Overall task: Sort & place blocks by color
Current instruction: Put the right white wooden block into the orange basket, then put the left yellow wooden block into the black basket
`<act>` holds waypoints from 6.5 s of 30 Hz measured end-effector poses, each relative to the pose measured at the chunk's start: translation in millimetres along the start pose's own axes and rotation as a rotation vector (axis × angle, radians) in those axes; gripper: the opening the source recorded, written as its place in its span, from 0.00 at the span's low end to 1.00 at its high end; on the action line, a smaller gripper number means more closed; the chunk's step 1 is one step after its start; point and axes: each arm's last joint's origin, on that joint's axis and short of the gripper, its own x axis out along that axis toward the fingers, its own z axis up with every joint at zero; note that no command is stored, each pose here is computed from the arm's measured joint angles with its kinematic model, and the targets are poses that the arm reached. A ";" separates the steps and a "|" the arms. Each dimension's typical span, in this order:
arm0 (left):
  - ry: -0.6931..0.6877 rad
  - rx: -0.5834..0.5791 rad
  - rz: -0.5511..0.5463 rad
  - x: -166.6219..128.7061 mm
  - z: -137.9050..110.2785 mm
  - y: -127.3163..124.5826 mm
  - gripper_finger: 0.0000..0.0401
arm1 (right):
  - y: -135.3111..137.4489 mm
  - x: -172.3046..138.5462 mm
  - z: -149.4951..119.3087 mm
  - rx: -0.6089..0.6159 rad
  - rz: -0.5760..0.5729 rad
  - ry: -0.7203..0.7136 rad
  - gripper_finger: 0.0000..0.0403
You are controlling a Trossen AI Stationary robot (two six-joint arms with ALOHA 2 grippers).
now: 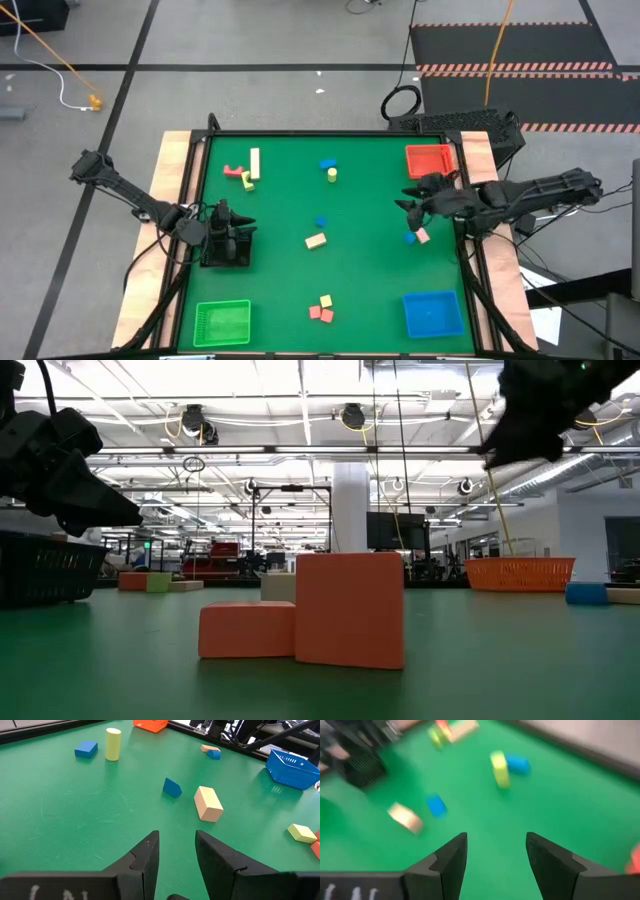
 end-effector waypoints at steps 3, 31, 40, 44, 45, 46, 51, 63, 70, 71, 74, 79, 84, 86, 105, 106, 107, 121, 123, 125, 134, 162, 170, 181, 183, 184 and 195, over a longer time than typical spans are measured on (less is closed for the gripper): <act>0.000 -0.001 0.000 0.0 0.0 0.0 0.32 | -2.4 9.0 -9.6 0.047 -0.064 0.149 0.49; 0.000 0.000 0.000 0.0 0.0 0.0 0.32 | -10.7 38.1 -57.5 0.054 -0.328 0.843 0.60; -0.001 0.000 0.000 0.0 0.1 0.0 0.32 | -6.5 42.5 -58.6 0.109 -0.295 0.867 0.69; 0.000 0.000 0.001 0.0 0.0 0.1 0.32 | -2.0 49.1 -61.4 0.110 -0.300 0.862 0.67; 0.000 0.000 0.000 0.0 0.0 0.0 0.32 | -0.6 51.0 -63.0 0.096 -0.307 0.862 0.66; -0.001 0.000 0.000 0.0 0.1 0.0 0.32 | 0.8 52.9 -64.8 0.082 -0.316 0.862 0.66; 0.000 0.000 0.000 0.0 -0.1 0.0 0.32 | 4.4 59.4 -73.8 0.028 -0.363 0.902 0.64; -0.001 0.000 0.000 0.0 0.0 0.1 0.32 | 10.2 73.2 -86.7 -0.078 -0.433 0.916 0.56; 0.000 0.000 0.000 0.0 0.0 0.0 0.32 | 12.7 75.7 -86.7 -0.061 -0.397 0.903 0.27; 0.000 0.000 0.000 0.0 0.0 0.0 0.32 | 12.6 75.7 -86.8 -0.061 -0.397 0.903 0.27; 0.000 0.000 0.000 0.0 0.0 0.0 0.32 | 10.8 73.4 -85.6 -0.037 -0.418 0.901 0.27; 0.000 0.000 0.000 0.0 0.0 0.1 0.32 | 2.8 60.2 -79.6 -0.022 -0.481 0.849 0.27; 0.000 0.000 0.000 0.0 0.0 0.0 0.32 | -6.1 42.2 -63.9 0.000 -0.524 0.621 0.27; 0.000 0.000 0.001 0.0 0.0 0.0 0.32 | -9.6 36.3 -56.4 0.012 -0.542 0.468 0.27; 0.000 -0.001 0.000 0.0 0.0 0.0 0.32 | -63.9 50.0 -1.7 0.053 -0.980 -0.059 0.27; 0.000 0.000 0.000 0.0 0.1 0.0 0.32 | -67.7 53.0 0.7 0.059 -0.988 -0.039 0.27; 0.000 0.000 0.000 0.0 0.0 0.0 0.32 | -71.0 56.4 3.0 0.066 -0.987 -0.022 0.27; 0.000 0.000 0.000 0.0 0.0 0.1 0.32 | -114.6 86.0 5.5 0.141 -0.879 0.000 0.35; 0.000 0.000 0.000 0.0 -0.1 0.1 0.32 | -116.7 86.1 4.0 0.144 -0.878 0.012 0.39; 0.000 0.000 0.000 0.0 0.1 0.0 0.32 | -118.1 86.0 3.1 0.145 -0.882 0.018 0.43; -0.001 0.009 0.001 0.1 0.1 0.1 0.32 | -118.4 82.0 5.2 0.081 -0.878 0.030 0.64; -0.493 -0.053 0.056 -2.4 62.2 -0.3 0.32 | -83.1 51.7 41.8 0.142 -0.289 -0.352 0.70; -0.364 -0.073 0.210 12.6 88.6 -0.3 0.32 | -80.7 51.5 43.0 0.143 -0.275 -0.369 0.70; -0.017 -0.315 0.615 36.8 113.9 20.2 0.32 | -80.8 51.6 42.7 0.169 -0.271 -0.369 0.70; 0.066 -0.373 0.682 39.2 113.3 29.0 0.32 | -80.8 51.6 42.7 0.169 -0.272 -0.369 0.70; 0.111 -0.403 0.707 40.8 112.3 33.6 0.32 | -80.8 51.6 42.7 0.169 -0.272 -0.369 0.70; 0.389 -0.621 0.914 63.8 90.1 79.4 0.32 | -80.8 51.6 42.7 0.169 -0.272 -0.369 0.70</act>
